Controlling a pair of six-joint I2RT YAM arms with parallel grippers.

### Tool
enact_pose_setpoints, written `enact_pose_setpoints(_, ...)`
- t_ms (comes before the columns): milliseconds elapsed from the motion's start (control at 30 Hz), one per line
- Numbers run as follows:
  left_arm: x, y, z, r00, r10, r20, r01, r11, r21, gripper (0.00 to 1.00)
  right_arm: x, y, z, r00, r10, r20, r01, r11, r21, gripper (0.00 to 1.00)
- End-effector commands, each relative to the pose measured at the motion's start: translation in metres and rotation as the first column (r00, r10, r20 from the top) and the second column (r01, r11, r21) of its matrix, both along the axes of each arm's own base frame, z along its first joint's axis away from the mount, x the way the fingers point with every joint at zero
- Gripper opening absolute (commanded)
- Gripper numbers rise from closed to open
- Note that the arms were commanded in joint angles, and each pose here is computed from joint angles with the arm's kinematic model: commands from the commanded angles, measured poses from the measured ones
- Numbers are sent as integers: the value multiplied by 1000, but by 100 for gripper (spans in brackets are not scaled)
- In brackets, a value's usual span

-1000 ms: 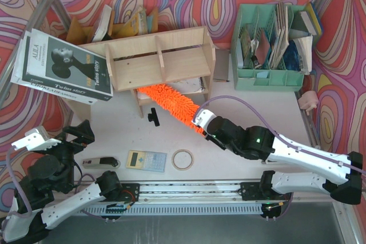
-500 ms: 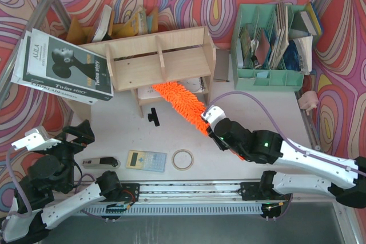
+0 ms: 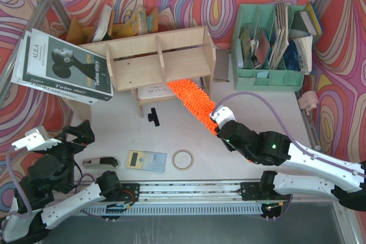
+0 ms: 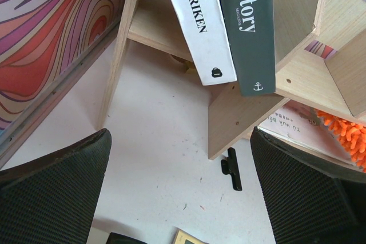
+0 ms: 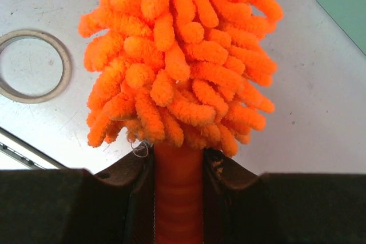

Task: Dust the bookshelf with a duster

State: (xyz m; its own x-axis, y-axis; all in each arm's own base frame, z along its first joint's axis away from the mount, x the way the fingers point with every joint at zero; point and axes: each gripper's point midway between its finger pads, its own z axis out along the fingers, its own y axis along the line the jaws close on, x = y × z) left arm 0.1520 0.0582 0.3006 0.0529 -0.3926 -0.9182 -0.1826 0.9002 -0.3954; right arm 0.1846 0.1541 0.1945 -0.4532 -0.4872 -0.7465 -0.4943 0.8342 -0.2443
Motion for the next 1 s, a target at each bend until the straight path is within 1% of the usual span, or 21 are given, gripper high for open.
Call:
enact_pose_setpoints(0,0,0,-1,1000,-5,3,5,1000,3,98,13,38,23,998,44,43,-49,992,118,0)
enact_pose_setpoints(100,0,0,-1,1000,-5,2,5,1000,1,99,14,65,17,993,114,10,-114,984,135,0)
enact_pose_setpoints(233,-1,3,-1,1000,-2,7,2,1000,-8,98,11,91,22,980,198,17,-198,961,195,0)
enact_pose_setpoints(300,-1,3,-1,1000,-1,8,1,1000,-10,99,9,96,24,974,223,28,-224,953,206,0)
enact_pose_setpoints(367,-1,3,-1,1000,0,8,0,1000,-8,99,10,93,23,976,216,31,-218,957,190,0)
enact_pose_setpoints(500,-1,2,-1,1000,0,6,0,1000,-5,99,17,65,16,993,115,42,-118,988,101,0)
enact_pose_setpoints(567,-1,2,-1,1000,2,6,-2,1000,-3,99,19,48,17,997,49,59,-53,995,82,0)
enact_pose_setpoints(633,-1,2,-1,1000,1,7,-1,1000,-3,99,21,31,23,997,-33,73,26,996,87,0)
enact_pose_setpoints(700,0,2,-1,1000,1,6,-1,1000,-2,99,21,20,30,992,-97,78,87,989,123,0)
enact_pose_setpoints(767,0,1,-1,1000,1,6,-1,1000,0,98,20,13,34,987,-142,73,130,980,148,0)
enact_pose_setpoints(967,0,0,-1,1000,-1,4,1,1000,5,99,19,-7,35,964,-259,58,248,957,148,0)
